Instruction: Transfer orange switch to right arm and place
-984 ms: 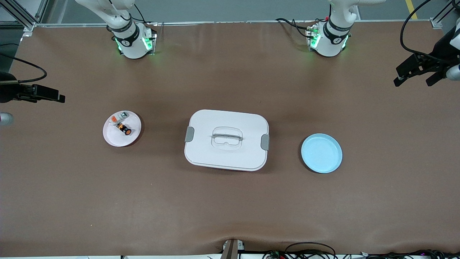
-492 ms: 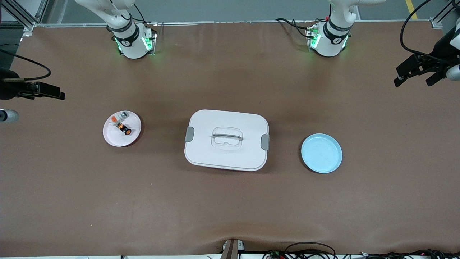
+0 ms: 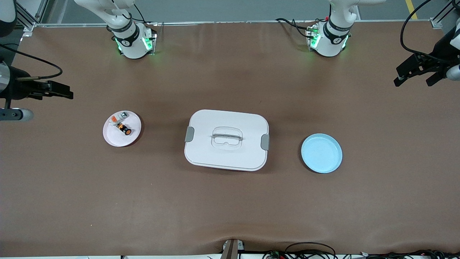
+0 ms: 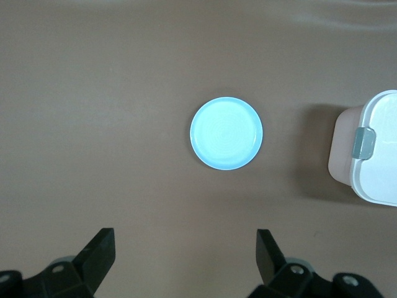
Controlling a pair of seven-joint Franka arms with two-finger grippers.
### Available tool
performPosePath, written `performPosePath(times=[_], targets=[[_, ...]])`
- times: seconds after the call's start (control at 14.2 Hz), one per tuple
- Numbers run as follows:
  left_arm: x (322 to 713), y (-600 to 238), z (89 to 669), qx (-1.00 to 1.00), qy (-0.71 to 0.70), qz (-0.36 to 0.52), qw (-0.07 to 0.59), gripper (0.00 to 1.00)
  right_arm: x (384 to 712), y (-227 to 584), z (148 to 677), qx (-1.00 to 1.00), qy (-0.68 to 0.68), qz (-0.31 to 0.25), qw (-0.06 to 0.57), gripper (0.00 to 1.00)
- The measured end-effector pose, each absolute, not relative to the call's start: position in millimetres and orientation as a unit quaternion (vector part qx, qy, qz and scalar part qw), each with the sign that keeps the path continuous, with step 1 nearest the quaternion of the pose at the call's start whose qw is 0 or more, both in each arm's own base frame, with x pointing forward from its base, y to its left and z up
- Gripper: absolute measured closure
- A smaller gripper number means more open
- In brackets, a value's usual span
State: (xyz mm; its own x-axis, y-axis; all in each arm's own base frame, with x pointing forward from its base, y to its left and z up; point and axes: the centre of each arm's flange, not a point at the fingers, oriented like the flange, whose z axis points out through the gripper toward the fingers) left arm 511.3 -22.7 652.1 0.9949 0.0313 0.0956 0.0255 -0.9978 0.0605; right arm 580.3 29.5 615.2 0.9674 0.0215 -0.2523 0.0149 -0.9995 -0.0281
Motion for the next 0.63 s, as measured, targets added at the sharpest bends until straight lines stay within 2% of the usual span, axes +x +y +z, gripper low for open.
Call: performPosePath(times=[0.63], targets=[[511.4,-22.7,652.1,0.998,0.014,0.048,0.03,0.0,583.5,30.6,616.8,-0.993,-0.01,0.114,0.014,0.0]])
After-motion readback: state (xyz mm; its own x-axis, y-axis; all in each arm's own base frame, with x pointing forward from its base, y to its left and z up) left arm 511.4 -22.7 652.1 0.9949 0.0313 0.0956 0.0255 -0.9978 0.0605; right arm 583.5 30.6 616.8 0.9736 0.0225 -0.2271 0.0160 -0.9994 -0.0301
